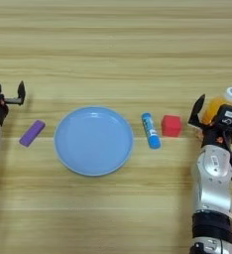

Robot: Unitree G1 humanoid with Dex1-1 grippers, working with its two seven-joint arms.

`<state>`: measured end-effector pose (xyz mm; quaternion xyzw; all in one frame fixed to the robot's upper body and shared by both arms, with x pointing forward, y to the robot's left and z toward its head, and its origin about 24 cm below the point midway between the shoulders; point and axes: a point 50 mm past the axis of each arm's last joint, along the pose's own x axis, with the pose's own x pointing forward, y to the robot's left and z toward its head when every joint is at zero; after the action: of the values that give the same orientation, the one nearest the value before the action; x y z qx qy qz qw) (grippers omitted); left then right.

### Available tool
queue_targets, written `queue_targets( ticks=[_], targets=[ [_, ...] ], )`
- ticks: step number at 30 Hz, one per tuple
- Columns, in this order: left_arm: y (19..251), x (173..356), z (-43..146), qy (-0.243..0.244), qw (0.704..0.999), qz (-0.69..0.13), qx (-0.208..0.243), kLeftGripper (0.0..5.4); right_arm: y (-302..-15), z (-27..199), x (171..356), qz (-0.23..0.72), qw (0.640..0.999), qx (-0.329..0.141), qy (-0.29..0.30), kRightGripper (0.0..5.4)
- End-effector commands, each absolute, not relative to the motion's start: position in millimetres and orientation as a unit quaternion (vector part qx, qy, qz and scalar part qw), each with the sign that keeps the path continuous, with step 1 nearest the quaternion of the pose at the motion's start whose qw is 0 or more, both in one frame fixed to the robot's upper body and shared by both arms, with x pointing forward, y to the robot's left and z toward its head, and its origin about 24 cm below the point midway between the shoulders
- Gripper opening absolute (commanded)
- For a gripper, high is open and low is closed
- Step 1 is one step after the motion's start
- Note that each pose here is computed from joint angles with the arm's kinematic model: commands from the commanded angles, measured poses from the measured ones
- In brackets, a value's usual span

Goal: Move the objects on the table

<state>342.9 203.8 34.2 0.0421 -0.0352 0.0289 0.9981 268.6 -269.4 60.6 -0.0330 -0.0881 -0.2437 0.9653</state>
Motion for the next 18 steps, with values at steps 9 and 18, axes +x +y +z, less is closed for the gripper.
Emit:
queue_targets(
  ticks=[9, 18],
  targets=[
    [201.2, 346.3, 36.8, -0.035, 0.998, 0.026, 0.045, 5.4, -270.2, 62.2, 272.6, -0.24, 0.966, -0.032, -0.091, 4.21],
    [200.9, 346.1, 36.5, -0.035, 0.998, 0.026, 0.045, 5.4, -269.8, 62.0, 272.8, -0.237, 0.967, -0.031, -0.091, 3.53]
  ],
)
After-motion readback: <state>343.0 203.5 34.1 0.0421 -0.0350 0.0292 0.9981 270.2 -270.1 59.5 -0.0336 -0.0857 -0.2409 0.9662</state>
